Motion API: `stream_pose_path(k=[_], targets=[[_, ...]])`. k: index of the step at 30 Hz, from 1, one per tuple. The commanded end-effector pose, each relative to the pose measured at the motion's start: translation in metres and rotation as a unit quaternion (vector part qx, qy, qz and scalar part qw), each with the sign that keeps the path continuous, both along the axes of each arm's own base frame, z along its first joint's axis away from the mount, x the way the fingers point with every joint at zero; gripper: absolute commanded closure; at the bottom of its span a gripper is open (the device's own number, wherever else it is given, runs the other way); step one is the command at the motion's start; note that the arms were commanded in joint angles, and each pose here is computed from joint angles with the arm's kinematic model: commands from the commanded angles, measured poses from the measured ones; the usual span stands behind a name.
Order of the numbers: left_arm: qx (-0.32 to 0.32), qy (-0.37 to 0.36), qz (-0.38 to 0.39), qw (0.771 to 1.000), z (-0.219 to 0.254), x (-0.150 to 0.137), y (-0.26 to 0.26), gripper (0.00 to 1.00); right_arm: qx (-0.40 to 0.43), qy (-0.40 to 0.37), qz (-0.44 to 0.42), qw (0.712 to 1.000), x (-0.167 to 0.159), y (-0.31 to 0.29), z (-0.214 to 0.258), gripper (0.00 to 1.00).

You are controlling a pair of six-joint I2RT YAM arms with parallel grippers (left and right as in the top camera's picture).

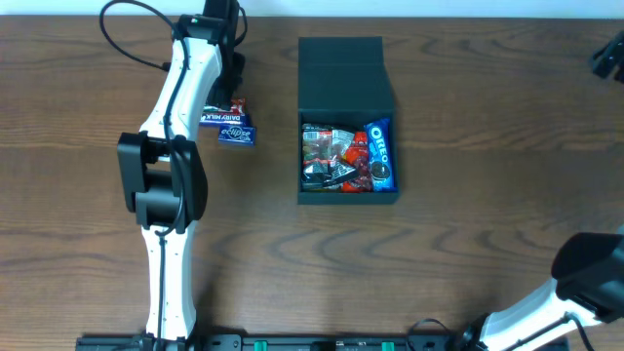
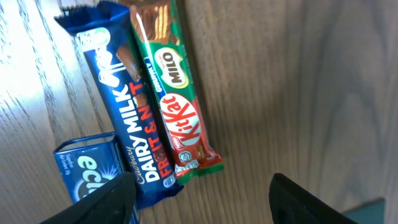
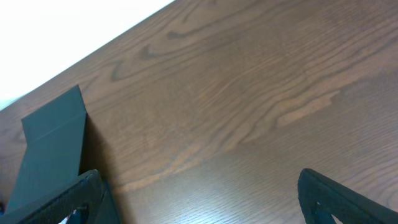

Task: Pack container
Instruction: 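Grasp the green KitKat Milo bar with the left gripper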

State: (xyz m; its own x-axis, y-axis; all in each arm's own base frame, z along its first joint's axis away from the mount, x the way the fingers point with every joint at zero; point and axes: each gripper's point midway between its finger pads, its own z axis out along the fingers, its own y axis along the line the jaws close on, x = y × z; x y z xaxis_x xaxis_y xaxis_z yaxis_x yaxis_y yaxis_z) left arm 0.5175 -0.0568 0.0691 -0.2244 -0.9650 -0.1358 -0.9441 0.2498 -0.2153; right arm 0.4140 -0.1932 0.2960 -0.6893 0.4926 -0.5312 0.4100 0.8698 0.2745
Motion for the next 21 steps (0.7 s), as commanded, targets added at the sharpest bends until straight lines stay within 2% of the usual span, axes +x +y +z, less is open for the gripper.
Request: stream_pose_path(k=[1,21], targets=[[0.007,0.018,0.038,0.999,-0.023,-0.002,0.006,0.29,0.002,0.011,0.01,1.0,0.001,0.004,-0.007,0.01],[0.03,0.011,0.046,0.998,-0.044,0.008,0.017,0.29,0.003,0.016,0.013,1.0,-0.001,0.005,-0.009,0.01]])
